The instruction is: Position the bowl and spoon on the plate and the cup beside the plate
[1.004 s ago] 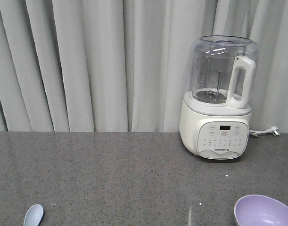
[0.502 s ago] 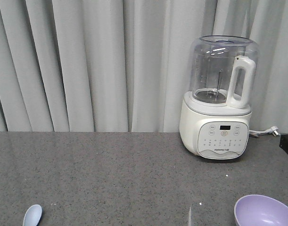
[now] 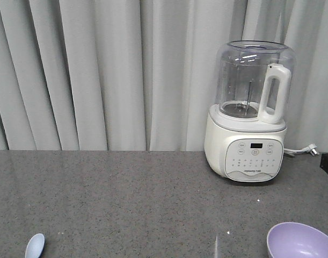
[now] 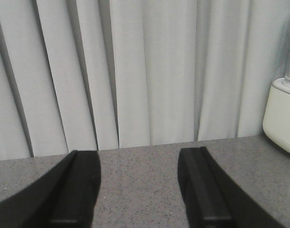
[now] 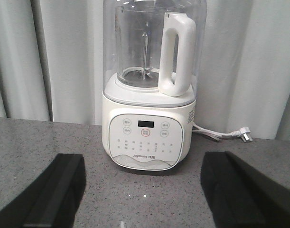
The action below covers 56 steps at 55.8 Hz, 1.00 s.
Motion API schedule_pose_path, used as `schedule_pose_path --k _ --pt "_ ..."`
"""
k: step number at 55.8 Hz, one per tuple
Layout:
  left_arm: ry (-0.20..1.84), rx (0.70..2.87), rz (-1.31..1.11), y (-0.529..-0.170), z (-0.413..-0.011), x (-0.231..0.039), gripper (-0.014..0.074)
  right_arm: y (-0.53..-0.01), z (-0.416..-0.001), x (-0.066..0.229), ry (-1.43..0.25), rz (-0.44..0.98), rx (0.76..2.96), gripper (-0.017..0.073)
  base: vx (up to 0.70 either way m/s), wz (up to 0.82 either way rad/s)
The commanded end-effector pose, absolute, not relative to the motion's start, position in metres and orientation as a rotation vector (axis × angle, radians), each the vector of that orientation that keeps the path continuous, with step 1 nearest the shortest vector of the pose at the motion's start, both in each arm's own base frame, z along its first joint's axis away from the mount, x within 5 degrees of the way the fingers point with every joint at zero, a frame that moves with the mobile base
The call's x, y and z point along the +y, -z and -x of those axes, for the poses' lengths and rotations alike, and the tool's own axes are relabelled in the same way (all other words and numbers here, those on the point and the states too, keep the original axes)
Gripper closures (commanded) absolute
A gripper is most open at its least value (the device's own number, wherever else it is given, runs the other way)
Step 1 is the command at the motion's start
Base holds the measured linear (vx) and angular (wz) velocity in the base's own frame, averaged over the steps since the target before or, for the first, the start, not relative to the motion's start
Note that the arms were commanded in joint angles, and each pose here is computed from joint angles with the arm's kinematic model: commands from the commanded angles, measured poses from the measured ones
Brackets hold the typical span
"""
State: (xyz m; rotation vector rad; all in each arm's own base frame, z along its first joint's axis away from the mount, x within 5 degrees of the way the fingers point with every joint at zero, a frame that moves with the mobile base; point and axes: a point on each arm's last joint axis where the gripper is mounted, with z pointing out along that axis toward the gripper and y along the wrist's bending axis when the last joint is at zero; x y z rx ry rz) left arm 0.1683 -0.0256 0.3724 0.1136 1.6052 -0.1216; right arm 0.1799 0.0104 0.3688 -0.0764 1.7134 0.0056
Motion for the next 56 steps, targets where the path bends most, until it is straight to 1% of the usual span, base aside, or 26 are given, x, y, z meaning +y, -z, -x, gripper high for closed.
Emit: schedule_pose_path --k 1,13,24,32,40,46,50,56 --pt "0.133 1.483 -0.112 -0.393 -0.167 -0.026 0.0094 -0.39 -0.178 0.01 -0.004 0.083 1.584 0.0013 0.0 0.0" --pt "0.131 1.514 -0.112 -0.39 -0.167 -0.026 0.0094 -0.39 -0.178 0.01 -0.004 0.083 1.583 0.0013 0.0 0.0" --pt "0.124 1.627 -0.106 -0.384 -0.166 -0.025 0.0094 -0.39 -0.178 0.011 -0.004 0.083 1.581 0.0013 0.0 0.0" --pt "0.141 1.737 -0.063 -0.395 -0.17 -0.024 0.0094 -0.391 -0.178 0.011 -0.005 0.083 1.578 0.0013 0.0 0.0" --pt "0.102 1.904 -0.059 -0.408 -0.186 -0.025 0.0094 -0.391 -0.178 0.011 -0.005 0.083 1.574 0.0013 0.0 0.0" --pt "0.076 2.059 -0.055 -0.404 -0.203 -0.026 0.0094 -0.391 -0.178 0.011 -0.007 0.081 1.575 0.0013 0.0 0.0" --pt "0.064 2.141 -0.056 -0.395 -0.218 -0.028 0.0094 -0.391 -0.178 0.011 -0.007 0.081 1.576 0.0013 0.0 0.0" --pt "0.054 2.252 -0.06 -0.372 -0.242 -0.032 0.0094 -0.391 -0.178 0.011 -0.007 0.081 1.576 0.0013 0.0 0.0"
